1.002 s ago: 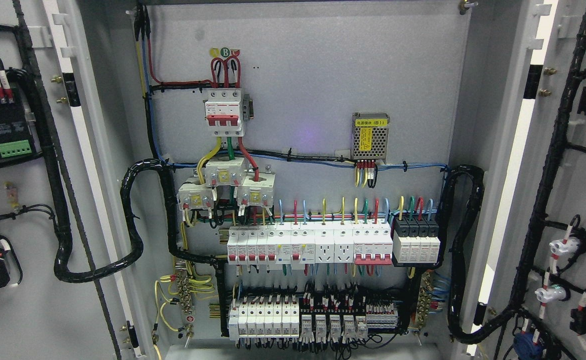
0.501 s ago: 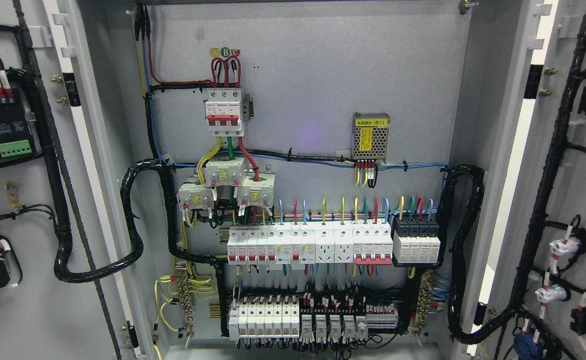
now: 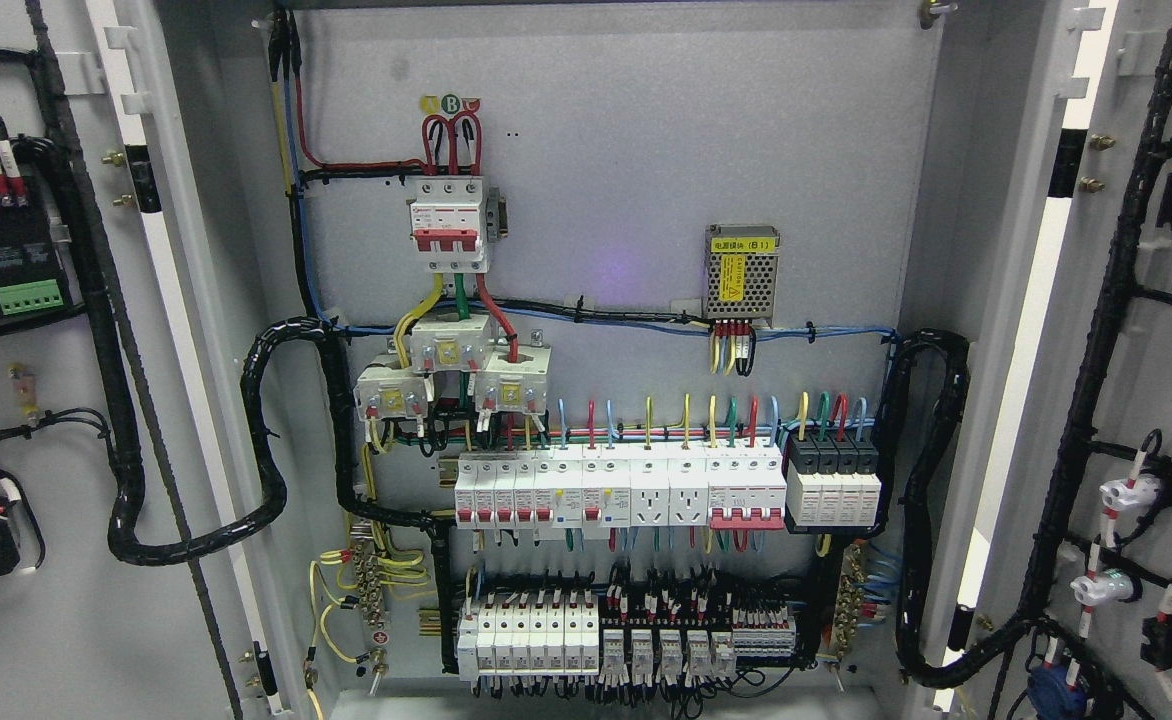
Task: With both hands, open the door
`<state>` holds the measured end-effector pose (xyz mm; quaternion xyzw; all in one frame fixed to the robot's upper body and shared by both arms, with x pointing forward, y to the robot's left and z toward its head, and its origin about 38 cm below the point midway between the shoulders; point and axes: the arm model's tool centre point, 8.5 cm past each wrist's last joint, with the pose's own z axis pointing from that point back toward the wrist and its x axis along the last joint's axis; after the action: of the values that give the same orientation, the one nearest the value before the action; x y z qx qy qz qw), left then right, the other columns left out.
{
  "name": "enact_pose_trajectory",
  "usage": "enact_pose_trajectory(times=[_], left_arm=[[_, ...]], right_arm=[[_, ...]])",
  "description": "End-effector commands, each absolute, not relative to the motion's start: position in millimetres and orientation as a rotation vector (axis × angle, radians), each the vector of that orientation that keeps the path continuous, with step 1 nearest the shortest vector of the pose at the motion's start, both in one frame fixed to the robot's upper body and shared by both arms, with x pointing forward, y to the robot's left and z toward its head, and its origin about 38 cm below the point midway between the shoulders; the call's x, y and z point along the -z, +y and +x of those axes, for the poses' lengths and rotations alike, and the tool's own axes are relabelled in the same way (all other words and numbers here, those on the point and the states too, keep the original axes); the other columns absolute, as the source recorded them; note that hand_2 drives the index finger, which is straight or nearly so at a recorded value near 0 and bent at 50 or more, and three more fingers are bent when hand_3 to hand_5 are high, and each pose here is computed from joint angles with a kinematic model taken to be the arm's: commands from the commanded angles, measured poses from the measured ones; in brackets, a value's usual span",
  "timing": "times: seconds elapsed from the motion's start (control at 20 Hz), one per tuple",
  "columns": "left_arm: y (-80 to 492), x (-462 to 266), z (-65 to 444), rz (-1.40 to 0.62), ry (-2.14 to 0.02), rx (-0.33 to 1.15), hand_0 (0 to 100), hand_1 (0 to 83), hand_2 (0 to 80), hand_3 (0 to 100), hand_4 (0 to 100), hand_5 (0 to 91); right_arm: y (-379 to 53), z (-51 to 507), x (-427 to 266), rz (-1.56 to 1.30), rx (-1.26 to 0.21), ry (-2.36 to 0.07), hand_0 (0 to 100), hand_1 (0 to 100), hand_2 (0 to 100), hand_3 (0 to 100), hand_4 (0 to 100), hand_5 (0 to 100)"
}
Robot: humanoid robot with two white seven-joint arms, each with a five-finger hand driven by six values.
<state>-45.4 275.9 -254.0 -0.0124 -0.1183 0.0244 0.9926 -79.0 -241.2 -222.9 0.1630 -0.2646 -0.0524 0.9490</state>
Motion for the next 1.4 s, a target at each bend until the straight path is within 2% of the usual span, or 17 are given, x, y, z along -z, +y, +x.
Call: enact_pose_trajectory(times=[0.0,0.25,0.7,1.35], left_arm=[[246.9,258.2,-73.0,-0.056,-0.025,-0.147,0,0.0,0.0,0,3,0.0],[241.6,259.0,-67.7,-0.068,0.025,-0.161,0,0.0,0.0,0,3,0.0],[239.3,259.0,-67.5,-0.072,0.028,-0.18,0,0.0,0.0,0,3,0.0],[238.1,258.9,-71.1,-0.081,0.075,-0.188,0,0.0,0.0,0,3,0.0]], right_arm=[[-224.0,-98.1,238.6,0.259,0.209,-0.366,11,0,0,0,0,0],[-227.1,-85.2,247.6,0.191,0.206,-0.287,11,0,0,0,0,0],[-207.6,-83.6,257.4,0.101,0.077,-0.084,11,0,0,0,0,0],[-209.4,-71.4,260.8,-0.007,0.034,-0.008,11,0,0,0,0,0]])
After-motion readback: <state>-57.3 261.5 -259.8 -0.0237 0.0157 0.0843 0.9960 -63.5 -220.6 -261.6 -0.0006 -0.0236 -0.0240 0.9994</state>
